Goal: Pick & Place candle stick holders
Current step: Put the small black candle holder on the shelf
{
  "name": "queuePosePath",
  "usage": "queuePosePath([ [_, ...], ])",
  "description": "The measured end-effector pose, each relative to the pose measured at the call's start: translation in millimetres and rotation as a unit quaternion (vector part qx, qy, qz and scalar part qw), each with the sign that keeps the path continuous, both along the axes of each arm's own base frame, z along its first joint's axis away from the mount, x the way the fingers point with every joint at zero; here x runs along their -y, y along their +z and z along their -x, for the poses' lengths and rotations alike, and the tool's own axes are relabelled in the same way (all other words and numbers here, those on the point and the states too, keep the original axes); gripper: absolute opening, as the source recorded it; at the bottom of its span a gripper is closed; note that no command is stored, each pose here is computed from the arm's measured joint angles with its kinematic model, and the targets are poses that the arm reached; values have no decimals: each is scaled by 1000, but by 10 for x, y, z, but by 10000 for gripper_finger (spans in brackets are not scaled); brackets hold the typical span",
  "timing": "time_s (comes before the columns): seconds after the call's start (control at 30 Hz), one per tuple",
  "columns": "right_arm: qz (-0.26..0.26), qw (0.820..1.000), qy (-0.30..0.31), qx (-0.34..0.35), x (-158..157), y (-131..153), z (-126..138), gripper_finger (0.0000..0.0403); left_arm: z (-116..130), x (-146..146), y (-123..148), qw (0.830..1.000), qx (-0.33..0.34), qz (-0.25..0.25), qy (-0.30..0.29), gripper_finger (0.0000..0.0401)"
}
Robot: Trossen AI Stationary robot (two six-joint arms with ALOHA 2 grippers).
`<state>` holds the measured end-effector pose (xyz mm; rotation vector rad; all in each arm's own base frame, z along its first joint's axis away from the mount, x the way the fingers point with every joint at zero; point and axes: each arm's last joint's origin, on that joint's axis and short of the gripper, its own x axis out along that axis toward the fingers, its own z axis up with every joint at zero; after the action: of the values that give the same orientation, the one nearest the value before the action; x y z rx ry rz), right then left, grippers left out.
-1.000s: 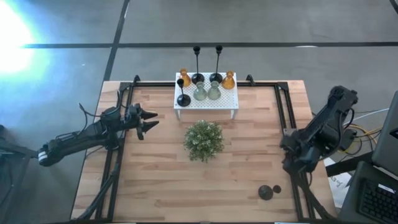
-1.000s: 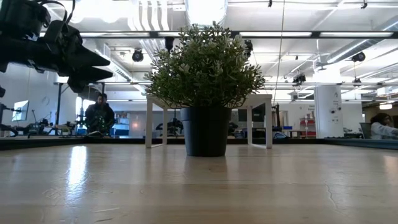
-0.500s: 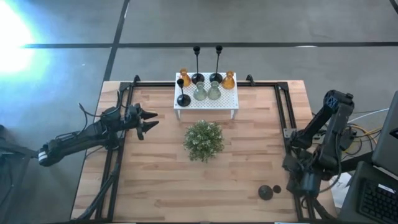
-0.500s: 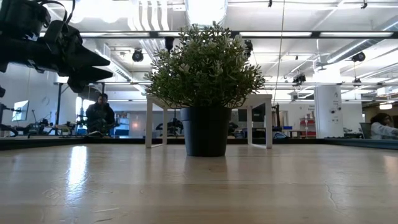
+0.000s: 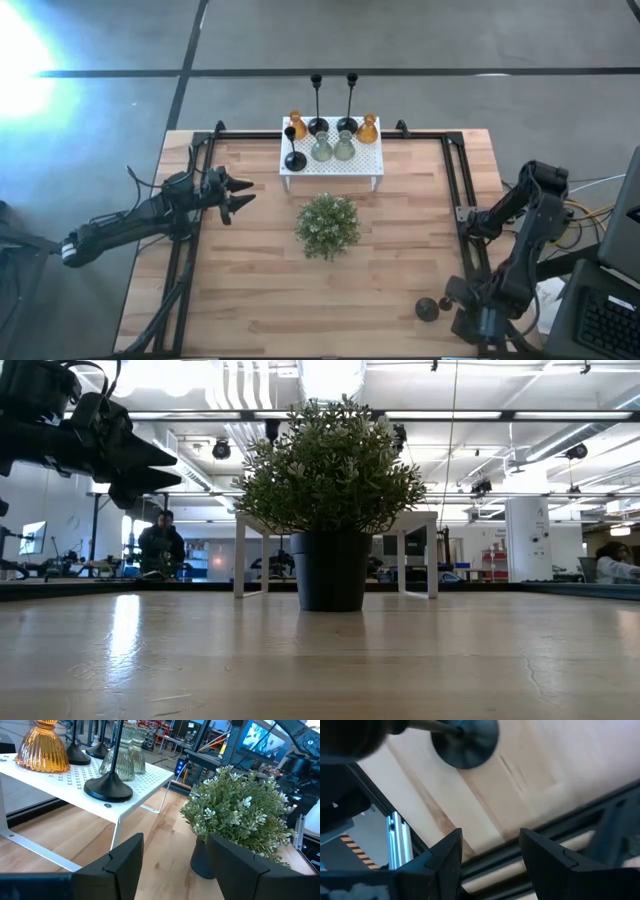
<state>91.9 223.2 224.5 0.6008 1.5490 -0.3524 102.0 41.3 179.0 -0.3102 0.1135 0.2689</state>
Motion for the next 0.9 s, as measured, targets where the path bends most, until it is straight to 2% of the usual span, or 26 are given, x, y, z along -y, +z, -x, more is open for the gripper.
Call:
queuePosePath([
  [0.17, 8, 1000, -5, 26, -78, -57, -50, 189, 0, 0, -1, 1000, 0, 0, 0, 222],
  [0.47, 30, 994, -15, 108, -149, 22, -128, 189, 0, 0, -1, 1000, -1, 0, 0, 222],
  [0.9, 67, 980, -26, 185, -119, 8, -169, 189, 1, 0, -6, 1000, -3, 1, 0, 223],
])
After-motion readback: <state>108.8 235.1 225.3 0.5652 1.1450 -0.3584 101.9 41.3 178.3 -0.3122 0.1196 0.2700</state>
